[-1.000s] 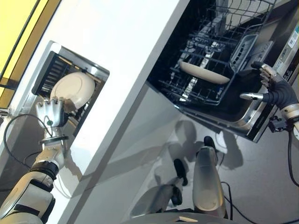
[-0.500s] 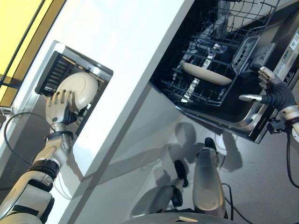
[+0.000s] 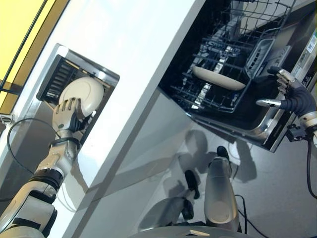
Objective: Pick up plates and place into dishwasher.
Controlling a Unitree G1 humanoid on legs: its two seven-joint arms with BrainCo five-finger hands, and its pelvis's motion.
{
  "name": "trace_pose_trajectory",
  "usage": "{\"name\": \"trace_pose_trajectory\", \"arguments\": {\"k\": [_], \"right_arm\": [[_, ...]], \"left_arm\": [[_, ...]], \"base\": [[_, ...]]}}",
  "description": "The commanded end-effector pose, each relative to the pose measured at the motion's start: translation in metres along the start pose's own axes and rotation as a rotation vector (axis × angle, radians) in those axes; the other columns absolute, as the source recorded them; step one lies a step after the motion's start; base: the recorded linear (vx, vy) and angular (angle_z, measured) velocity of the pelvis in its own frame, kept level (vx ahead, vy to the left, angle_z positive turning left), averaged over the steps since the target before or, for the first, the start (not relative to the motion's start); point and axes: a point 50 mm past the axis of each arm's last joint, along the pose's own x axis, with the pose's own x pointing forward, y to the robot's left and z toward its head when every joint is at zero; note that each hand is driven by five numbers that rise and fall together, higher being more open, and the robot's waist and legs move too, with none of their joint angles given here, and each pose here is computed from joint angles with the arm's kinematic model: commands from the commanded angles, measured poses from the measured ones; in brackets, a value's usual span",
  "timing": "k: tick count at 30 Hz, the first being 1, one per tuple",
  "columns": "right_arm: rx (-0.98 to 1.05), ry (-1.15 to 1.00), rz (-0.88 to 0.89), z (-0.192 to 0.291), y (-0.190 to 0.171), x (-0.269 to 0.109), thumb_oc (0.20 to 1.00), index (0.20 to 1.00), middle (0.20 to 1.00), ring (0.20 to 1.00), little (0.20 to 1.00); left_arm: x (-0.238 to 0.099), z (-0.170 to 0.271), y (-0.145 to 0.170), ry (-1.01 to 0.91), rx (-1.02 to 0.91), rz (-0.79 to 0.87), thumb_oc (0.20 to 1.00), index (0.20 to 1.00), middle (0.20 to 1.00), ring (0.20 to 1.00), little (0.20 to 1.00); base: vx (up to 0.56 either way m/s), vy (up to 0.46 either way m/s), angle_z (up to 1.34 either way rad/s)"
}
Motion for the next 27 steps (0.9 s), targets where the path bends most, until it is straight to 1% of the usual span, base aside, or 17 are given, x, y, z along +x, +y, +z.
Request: {"name": "trace_pose_trajectory", "arguments": {"k": [1, 3, 4, 7, 12, 14, 17, 21, 27], "right_arm": [[-0.034, -0.151, -0.009, 0.031, -0.006, -0.005, 1.000, 1.000, 1.000, 1.000, 1.000], [-0.032, -0.152, -0.013, 0.032, -0.006, -0.004, 1.000, 1.000, 1.000, 1.000, 1.000], [-0.030, -0.154, -0.014, 0.033, -0.006, -0.003, 1.000, 1.000, 1.000, 1.000, 1.000], [-0.021, -0.156, -0.009, 0.035, -0.004, 0.002, 1.000, 1.000, 1.000, 1.000, 1.000], [-0.009, -0.174, -0.005, 0.040, 0.002, 0.014, 1.000, 1.000, 1.000, 1.000, 1.000], [-0.008, -0.175, -0.007, 0.041, 0.005, 0.018, 1.000, 1.000, 1.000, 1.000, 1.000], [0.001, -0.176, -0.012, 0.043, 0.009, 0.024, 1.000, 1.000, 1.000, 1.000, 1.000], [0.007, -0.182, -0.010, 0.046, 0.016, 0.032, 1.000, 1.000, 1.000, 1.000, 1.000], [0.011, -0.193, -0.014, 0.048, 0.022, 0.041, 1.000, 1.000, 1.000, 1.000, 1.000]], "left_arm": [[0.005, 0.041, -0.006, -0.067, -0.089, 0.012, 1.000, 1.000, 1.000, 1.000, 1.000], [0.003, 0.035, -0.010, -0.006, -0.068, -0.004, 1.000, 1.000, 1.000, 1.000, 1.000], [0.001, 0.028, -0.014, 0.045, -0.027, -0.022, 1.000, 1.000, 1.000, 1.000, 1.000], [-0.001, 0.019, -0.019, 0.115, 0.040, -0.020, 1.000, 1.000, 1.000, 1.000, 1.000], [0.001, 0.011, -0.025, 0.214, 0.191, -0.081, 1.000, 1.000, 1.000, 1.000, 1.000], [0.002, 0.010, -0.026, 0.236, 0.250, -0.104, 1.000, 1.000, 1.000, 1.000, 1.000], [0.004, 0.012, -0.028, 0.254, 0.291, -0.116, 1.000, 1.000, 1.000, 1.000, 1.000], [0.006, 0.015, -0.027, 0.266, 0.351, -0.078, 1.000, 1.000, 1.000, 1.000, 1.000], [0.010, 0.023, -0.024, 0.303, 0.368, -0.049, 1.000, 1.000, 1.000, 1.000, 1.000]], "base": [[0.00, 0.000, 0.00], [0.00, -0.014, -0.02], [-0.01, -0.025, -0.05], [0.00, -0.030, -0.08], [0.00, -0.026, -0.07], [0.02, -0.024, -0.11], [0.03, -0.040, -0.07], [0.02, -0.028, -0.04], [0.01, -0.019, -0.10]]}}
